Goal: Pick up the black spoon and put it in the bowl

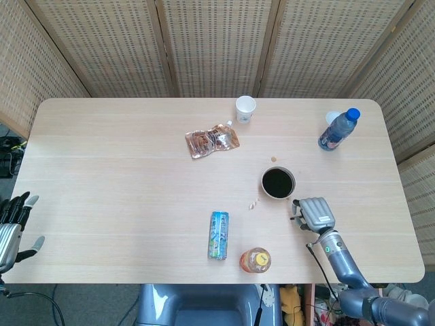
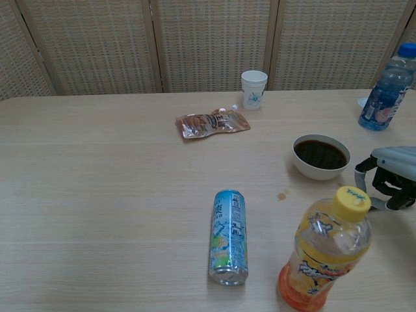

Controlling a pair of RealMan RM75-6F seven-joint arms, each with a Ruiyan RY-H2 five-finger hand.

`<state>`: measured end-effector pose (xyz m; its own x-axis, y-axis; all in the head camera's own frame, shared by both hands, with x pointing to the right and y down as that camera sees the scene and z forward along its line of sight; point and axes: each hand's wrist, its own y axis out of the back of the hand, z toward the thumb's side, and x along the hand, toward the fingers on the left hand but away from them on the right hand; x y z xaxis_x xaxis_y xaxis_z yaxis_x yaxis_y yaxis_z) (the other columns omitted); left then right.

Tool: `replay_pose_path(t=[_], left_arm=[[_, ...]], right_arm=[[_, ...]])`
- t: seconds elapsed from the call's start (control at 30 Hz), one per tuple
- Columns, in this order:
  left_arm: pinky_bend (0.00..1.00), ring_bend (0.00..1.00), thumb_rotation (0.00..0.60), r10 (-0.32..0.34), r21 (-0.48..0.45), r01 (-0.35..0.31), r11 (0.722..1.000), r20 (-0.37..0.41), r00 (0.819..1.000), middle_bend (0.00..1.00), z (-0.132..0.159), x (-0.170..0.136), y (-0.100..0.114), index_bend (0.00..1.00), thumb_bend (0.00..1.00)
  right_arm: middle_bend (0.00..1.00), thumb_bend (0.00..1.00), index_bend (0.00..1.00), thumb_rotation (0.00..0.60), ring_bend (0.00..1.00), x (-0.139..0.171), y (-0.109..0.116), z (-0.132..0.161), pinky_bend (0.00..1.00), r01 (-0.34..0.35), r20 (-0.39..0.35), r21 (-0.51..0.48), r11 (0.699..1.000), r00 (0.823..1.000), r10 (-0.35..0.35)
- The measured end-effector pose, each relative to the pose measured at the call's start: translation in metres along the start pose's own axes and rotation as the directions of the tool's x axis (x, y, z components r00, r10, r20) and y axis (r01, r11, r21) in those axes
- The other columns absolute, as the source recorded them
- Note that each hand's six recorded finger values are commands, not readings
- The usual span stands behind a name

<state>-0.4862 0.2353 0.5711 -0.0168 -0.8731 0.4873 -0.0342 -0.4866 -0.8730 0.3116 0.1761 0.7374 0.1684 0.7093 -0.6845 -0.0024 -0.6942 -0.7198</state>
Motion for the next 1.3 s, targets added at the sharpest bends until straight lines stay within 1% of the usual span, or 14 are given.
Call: replay_pose_path(t=[0.2, 0.33, 0.63, 0.83, 1.3], left_arm=[[0.0, 0.0, 0.6, -0.003, 0.0, 0.003, 1.0, -0.001, 1.0, 0.0, 0.0, 0.0, -0.001, 0.0, 0.32], [0.0, 0.0, 0.6, -0.006, -0.001, 0.006, 1.0, -0.001, 1.0, 0.0, -0.001, 0.0, -0.002, 0.0, 0.32], [0.0, 0.0, 0.6, -0.01, -0.003, 0.01, 1.0, -0.002, 1.0, 0.0, -0.002, 0.0, -0.003, 0.0, 0.32], [0.0, 0.0, 0.6, -0.013, -0.005, 0.013, 1.0, -0.005, 1.0, 0.0, -0.003, -0.001, -0.004, 0.0, 0.32], [0.0, 0.0, 0.6, -0.013, -0.005, 0.013, 1.0, 0.003, 1.0, 0.0, -0.001, 0.0, -0.005, 0.0, 0.32]], right_arm=[[0.98, 0.55, 0.56, 0.6, 1.0, -0.001, -0.003, 0.008, 1.0, 0.02, -0.039, 0.11, 0.994, 0.999, -0.016], [0.98, 0.55, 0.56, 0.6, 1.0, -0.002, -0.008, 0.016, 1.0, 0.03, -0.071, 0.203, 0.979, 0.997, -0.016], [0.98, 0.55, 0.56, 0.6, 1.0, -0.007, -0.015, 0.026, 1.0, 0.024, -0.103, 0.285, 0.958, 0.995, 0.005], [0.98, 0.53, 0.56, 0.6, 1.0, -0.009, -0.019, 0.026, 1.0, 0.016, -0.097, 0.317, 0.948, 0.995, 0.015], [0.98, 0.51, 0.56, 0.6, 1.0, -0.011, -0.021, 0.015, 1.0, 0.005, -0.067, 0.325, 0.946, 0.998, 0.018]])
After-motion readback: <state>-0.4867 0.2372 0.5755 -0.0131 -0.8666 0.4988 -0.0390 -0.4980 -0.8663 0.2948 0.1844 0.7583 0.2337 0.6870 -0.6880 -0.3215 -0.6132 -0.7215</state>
